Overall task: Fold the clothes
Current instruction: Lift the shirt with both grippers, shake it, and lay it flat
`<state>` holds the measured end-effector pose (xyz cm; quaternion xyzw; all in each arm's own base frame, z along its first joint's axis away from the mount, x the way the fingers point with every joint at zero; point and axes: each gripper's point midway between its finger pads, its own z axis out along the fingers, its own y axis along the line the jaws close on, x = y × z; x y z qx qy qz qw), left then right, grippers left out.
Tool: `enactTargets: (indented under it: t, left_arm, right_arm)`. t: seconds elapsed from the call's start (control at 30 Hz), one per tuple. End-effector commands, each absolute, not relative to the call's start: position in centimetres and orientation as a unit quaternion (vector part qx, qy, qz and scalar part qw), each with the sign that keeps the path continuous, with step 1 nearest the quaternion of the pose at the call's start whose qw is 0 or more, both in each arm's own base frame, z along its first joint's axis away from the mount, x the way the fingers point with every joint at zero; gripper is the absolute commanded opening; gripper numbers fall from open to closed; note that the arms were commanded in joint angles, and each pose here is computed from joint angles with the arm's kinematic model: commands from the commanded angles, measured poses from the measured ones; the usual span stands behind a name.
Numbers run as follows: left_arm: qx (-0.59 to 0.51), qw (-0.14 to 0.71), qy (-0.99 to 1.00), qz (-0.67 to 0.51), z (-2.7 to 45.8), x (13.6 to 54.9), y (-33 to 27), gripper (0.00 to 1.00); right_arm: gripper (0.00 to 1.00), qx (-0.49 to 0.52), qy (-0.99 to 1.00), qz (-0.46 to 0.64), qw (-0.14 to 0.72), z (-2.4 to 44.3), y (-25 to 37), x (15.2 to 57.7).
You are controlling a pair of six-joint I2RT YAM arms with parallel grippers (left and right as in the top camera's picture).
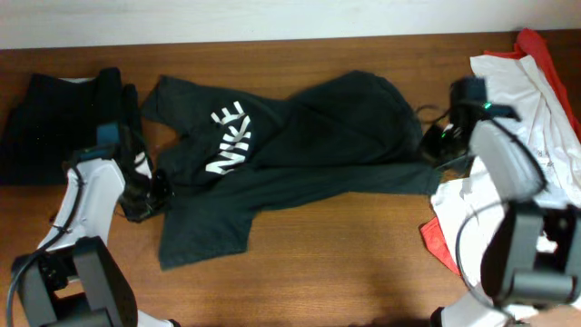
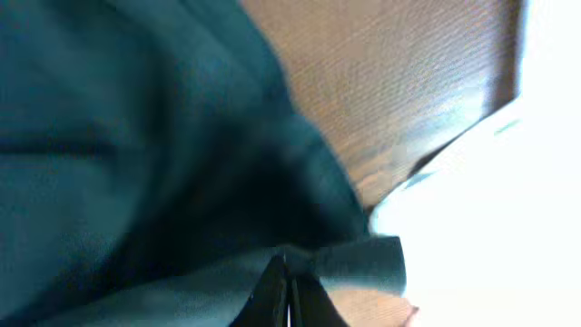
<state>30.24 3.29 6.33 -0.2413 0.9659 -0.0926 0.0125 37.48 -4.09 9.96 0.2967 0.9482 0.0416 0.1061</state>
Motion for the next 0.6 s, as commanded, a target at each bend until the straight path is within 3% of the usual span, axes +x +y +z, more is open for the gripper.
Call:
enactTargets:
  t: [0.0,0.13,0.3,0.33,0.57]
  left_arm:
    - [-0.200,0.102,0.965,-0.135,13.5,34.4,2.6,0.00]
    - [-0.172,0.180,0.960,-0.130,21.0,36.1,3.2,0.00]
    - [-0.161,0.283,0.938,-0.123,30.1,36.5,3.9,0.00]
    - [-0.152,0.327,0.925,-0.120,33.4,36.1,3.8,0.00]
    - [-0.127,0.464,0.872,-0.096,42.6,32.9,3.5,0.00]
  right_arm:
    - [0.04,0.274,0.934,0.025,0.227,21.0,-5.8,38.2]
    - [0.04,0.247,0.920,0.029,0.305,29.1,-5.7,36.7]
    - [0.04,0.239,0.894,0.036,0.377,35.8,-5.3,34.3]
    - [0.04,0.230,0.883,0.037,0.407,38.0,-5.2,33.5]
    - [0.04,0.238,0.823,-0.022,0.516,45.6,-7.0,28.6]
